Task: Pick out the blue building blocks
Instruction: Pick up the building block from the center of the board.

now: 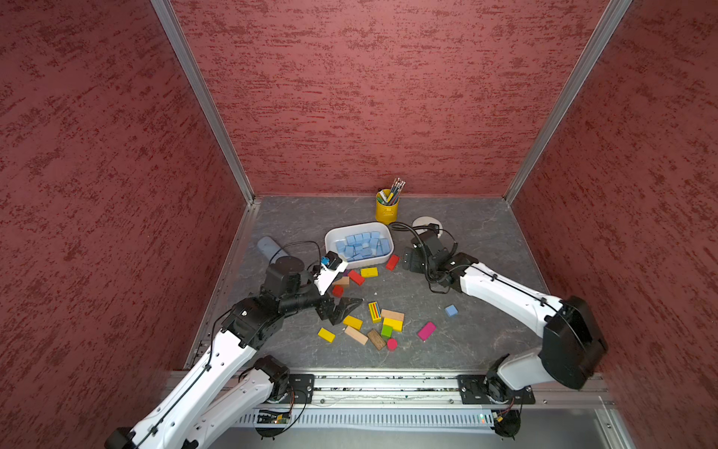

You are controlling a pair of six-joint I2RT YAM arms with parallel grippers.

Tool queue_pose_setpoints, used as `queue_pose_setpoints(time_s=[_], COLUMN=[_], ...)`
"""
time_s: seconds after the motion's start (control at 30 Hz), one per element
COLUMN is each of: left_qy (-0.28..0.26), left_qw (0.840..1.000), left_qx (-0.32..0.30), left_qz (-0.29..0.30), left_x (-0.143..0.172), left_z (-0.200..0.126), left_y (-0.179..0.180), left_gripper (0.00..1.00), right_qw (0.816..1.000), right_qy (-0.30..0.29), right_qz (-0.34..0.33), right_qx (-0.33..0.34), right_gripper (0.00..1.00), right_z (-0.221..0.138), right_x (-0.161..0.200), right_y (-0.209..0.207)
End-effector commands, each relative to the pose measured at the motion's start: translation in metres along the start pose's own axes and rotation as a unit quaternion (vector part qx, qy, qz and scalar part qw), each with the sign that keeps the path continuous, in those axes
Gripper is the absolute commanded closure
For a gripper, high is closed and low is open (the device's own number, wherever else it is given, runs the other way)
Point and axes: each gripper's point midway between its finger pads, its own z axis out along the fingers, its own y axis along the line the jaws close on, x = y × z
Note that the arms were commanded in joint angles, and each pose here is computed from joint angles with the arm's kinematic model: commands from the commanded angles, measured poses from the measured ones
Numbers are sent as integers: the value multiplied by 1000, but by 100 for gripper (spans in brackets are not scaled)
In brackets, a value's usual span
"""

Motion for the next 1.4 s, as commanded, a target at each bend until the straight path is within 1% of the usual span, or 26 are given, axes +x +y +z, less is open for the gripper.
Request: queue_pose_setpoints(time_s=[0.0,0.17,0.23,0.3,0.37,0.43,0.6,0.8,0.9,1.1,1.37], left_qy=[-1,26,21,10,-9,-20,-10,10,20,55,120], left_qw=[1000,998,998,998,997,996,993,985,982,978,973], left_qx=[-4,-8,3,26,57,72,96,112,113,114,100], left_qz=[18,62,64,52,48,49,75,129,147,163,172], left_x=[-18,-25,-28,-32,-37,-39,-35,-27,-20,-7,14], left_z=[6,39,53,68,82,97,133,176,198,242,292], left_y=[-14,-48,-59,-70,-83,-92,-108,-123,-126,-127,-122], left_gripper=[0,0,0,0,0,0,0,0,0,0,0], right_qw=[999,998,998,997,996,996,995,993,990,980,971], right_qy=[-32,-52,-65,-78,-86,-87,-75,-62,-59,-48,-56], right_qz=[14,-14,-17,-9,2,13,39,95,127,192,232], right_qx=[21,-12,-21,-20,-10,8,43,22,10,-15,-23], right_gripper=[2,2,2,2,1,1,2,2,1,2,2], right_z=[-14,-34,-43,-50,-54,-56,-50,-43,-39,-29,-30], right_x=[-11,-11,-12,-14,-17,-18,-20,-23,-26,-24,-25], right_y=[-23,-27,-29,-34,-41,-50,-74,-95,-109,-137,-162])
